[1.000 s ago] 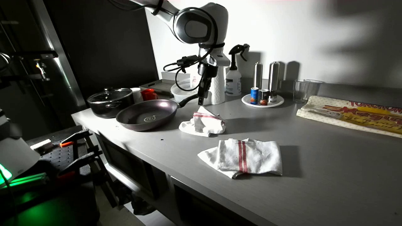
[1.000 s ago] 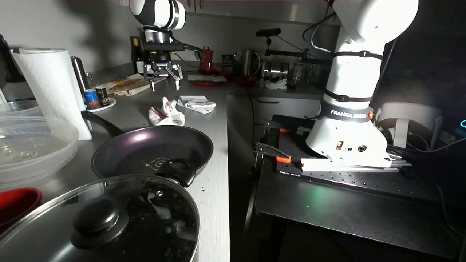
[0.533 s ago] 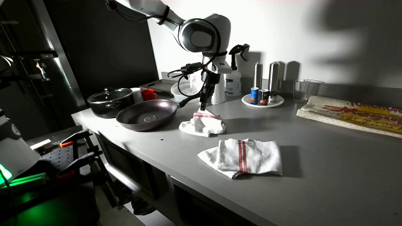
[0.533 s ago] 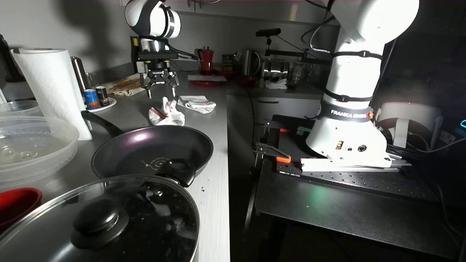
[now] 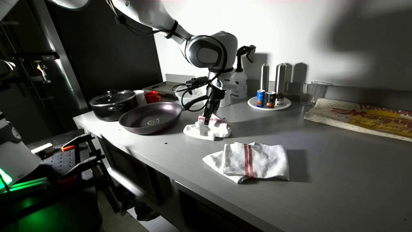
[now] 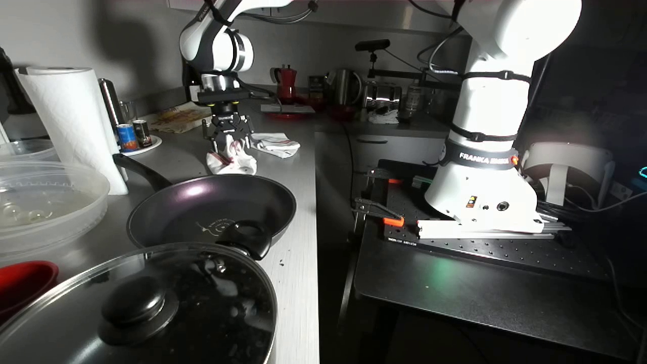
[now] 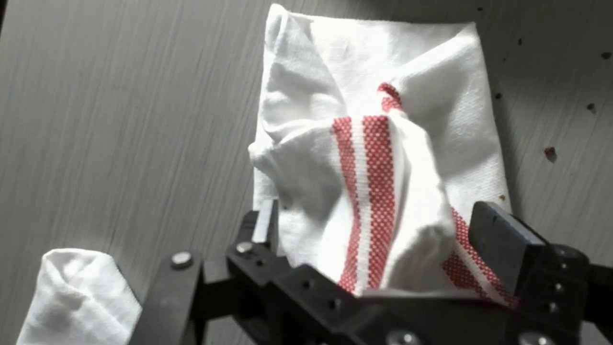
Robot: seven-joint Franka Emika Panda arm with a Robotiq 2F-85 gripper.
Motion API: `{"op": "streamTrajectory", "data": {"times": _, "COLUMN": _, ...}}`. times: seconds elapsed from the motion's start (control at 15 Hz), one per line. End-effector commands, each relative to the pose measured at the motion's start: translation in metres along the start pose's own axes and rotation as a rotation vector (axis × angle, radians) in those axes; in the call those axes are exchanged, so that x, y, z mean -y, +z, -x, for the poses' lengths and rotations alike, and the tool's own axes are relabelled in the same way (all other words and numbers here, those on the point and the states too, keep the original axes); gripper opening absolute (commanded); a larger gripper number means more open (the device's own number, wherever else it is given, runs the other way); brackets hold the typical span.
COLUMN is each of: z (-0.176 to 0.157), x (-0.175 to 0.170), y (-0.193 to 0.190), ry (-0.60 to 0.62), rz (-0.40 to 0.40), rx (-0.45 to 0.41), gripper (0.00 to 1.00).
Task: Use the towel to wipe the pan
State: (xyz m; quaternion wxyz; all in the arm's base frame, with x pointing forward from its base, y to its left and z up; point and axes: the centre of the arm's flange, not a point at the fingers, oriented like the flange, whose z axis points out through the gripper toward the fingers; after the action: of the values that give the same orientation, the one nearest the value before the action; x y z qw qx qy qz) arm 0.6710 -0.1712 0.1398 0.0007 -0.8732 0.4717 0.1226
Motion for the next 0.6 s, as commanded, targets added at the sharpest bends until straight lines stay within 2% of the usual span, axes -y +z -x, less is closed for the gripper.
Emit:
{"op": "streamTrajectory", "data": {"times": 0.0, "z": -0.0070, "x": -0.0020, "y": 0.0151, "ry": 0.035, "rz": -0.006, "rx": 0.008, "gripper": 1.00}}
{"op": "streamTrajectory", "data": {"times": 0.13, "z": -0.0086, "x": -0.0053, "y": 0.0209, "ry": 0.040, "rz": -0.003, "rx": 0.014, "gripper": 1.00}}
{"op": "streamTrajectory", "data": {"times": 0.2, "z": -0.0091, "x": -0.0064, "y": 0.0229, "ry": 0.042, "rz": -0.004, "rx": 0.017, "gripper": 0.95}}
{"op": "streamTrajectory", "data": {"times": 0.27, "z": -0.0093, "x": -0.0072, "y": 0.0239, "ry": 0.042, "rz": -0.004, "rx": 0.018, "gripper": 0.72}}
{"op": "streamTrajectory", "data": {"times": 0.4, "z": -0.0098, "x": -0.0078, "y": 0.0242, "ry": 0.043, "rz": -0.005, "rx": 0.018, "gripper": 0.69}}
{"op": "streamTrajectory", "data": {"times": 0.53, "z": -0.0094, "x": -0.0074, "y": 0.0230, "ry": 0.041, "rz": -0.006, "rx": 0.015, "gripper": 0.55}}
